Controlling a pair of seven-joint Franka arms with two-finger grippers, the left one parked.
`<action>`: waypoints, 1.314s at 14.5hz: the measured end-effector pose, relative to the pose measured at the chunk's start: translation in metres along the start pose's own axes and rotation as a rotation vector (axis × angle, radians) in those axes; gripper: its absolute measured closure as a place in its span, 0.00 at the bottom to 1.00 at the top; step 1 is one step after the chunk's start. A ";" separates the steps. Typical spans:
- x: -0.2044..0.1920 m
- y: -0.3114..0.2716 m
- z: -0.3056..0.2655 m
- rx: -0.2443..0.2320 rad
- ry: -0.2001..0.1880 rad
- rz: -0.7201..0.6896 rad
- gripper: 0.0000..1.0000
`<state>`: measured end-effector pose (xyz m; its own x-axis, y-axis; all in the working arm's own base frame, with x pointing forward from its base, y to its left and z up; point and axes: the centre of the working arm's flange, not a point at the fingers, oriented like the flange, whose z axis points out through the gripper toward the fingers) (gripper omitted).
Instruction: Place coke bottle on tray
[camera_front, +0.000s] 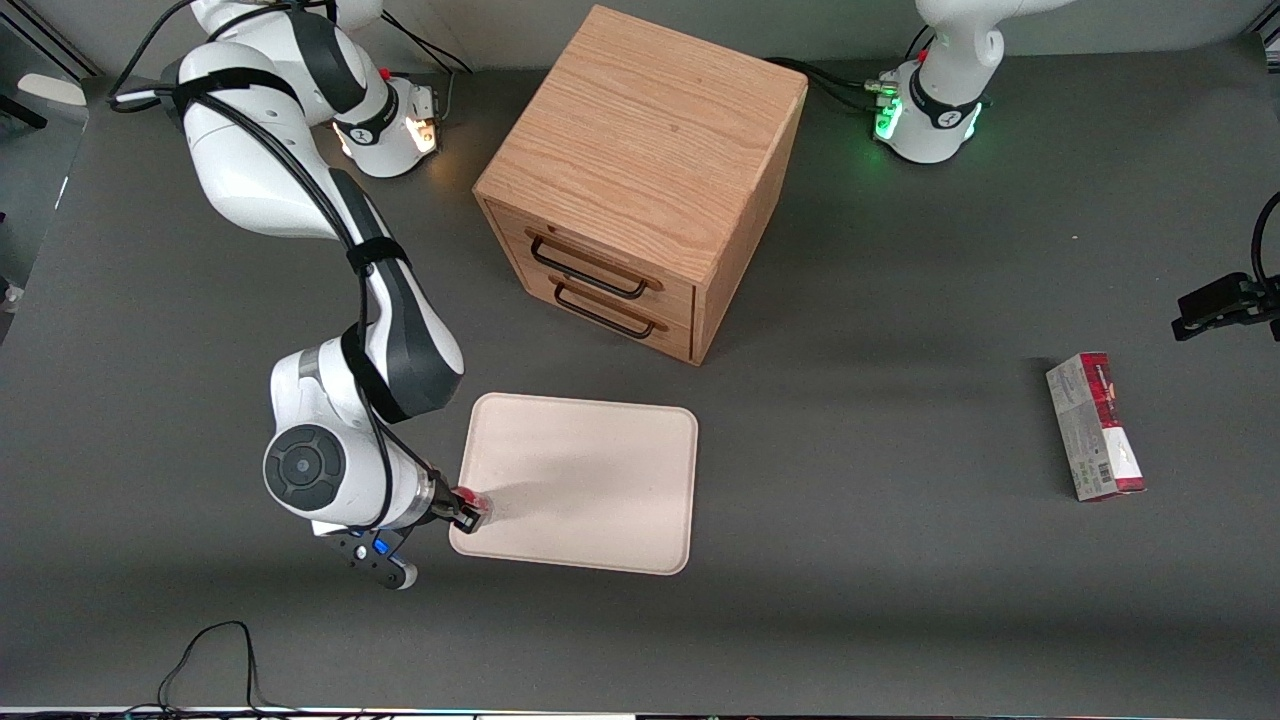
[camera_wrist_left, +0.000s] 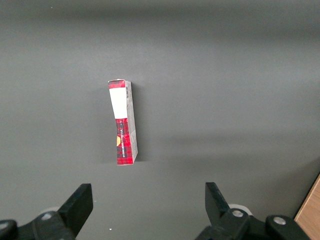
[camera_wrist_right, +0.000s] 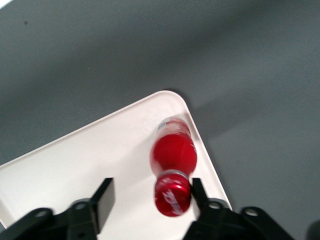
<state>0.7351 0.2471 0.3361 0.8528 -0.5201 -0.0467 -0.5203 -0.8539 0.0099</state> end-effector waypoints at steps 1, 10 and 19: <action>0.000 0.000 0.000 0.001 0.001 0.000 0.14; 0.004 0.001 -0.018 0.023 0.023 0.005 0.00; 0.066 0.162 -0.160 0.010 -0.090 -0.205 0.00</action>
<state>0.7144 0.0713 0.4941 0.9335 -0.3318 -0.1360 -0.3373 -0.9412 -0.0188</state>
